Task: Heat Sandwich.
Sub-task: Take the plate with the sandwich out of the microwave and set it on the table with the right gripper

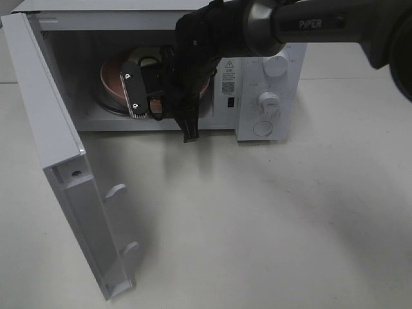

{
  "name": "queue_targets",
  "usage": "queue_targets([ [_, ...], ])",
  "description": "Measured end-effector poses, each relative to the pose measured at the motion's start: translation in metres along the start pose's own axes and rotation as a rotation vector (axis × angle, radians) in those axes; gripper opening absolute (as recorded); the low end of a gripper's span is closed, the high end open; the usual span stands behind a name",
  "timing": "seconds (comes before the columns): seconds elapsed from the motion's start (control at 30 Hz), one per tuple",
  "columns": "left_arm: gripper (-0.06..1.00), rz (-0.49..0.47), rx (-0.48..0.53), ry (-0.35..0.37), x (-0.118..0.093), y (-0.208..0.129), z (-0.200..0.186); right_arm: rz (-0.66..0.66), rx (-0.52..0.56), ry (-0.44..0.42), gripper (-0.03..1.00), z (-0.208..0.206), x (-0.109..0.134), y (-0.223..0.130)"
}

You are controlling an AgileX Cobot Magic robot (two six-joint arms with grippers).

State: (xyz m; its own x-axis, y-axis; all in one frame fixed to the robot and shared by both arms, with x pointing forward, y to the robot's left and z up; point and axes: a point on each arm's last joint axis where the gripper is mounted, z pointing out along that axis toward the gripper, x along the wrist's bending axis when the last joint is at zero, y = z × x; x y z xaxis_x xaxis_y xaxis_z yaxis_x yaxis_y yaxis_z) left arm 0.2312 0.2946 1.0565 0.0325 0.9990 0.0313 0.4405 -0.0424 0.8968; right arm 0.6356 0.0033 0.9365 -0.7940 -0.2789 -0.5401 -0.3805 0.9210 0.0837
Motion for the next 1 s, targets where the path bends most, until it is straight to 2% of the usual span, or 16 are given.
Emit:
queue_targets([
  [0.17,0.98,0.0,0.0,0.0,0.0,0.0,0.0,-0.086,-0.027,-0.046,0.07,-0.015,0.01,0.001],
  [0.3,0.98,0.0,0.0,0.0,0.0,0.0,0.0,-0.121,-0.031,-0.04,0.07,-0.023,0.02,0.0],
  [0.47,0.98,0.0,0.0,0.0,0.0,0.0,0.0,-0.134,-0.024,-0.013,0.07,-0.03,0.031,-0.004],
  [1.0,0.98,0.0,0.0,0.0,0.0,0.0,0.0,-0.163,-0.039,-0.01,0.07,-0.064,0.054,-0.004],
])
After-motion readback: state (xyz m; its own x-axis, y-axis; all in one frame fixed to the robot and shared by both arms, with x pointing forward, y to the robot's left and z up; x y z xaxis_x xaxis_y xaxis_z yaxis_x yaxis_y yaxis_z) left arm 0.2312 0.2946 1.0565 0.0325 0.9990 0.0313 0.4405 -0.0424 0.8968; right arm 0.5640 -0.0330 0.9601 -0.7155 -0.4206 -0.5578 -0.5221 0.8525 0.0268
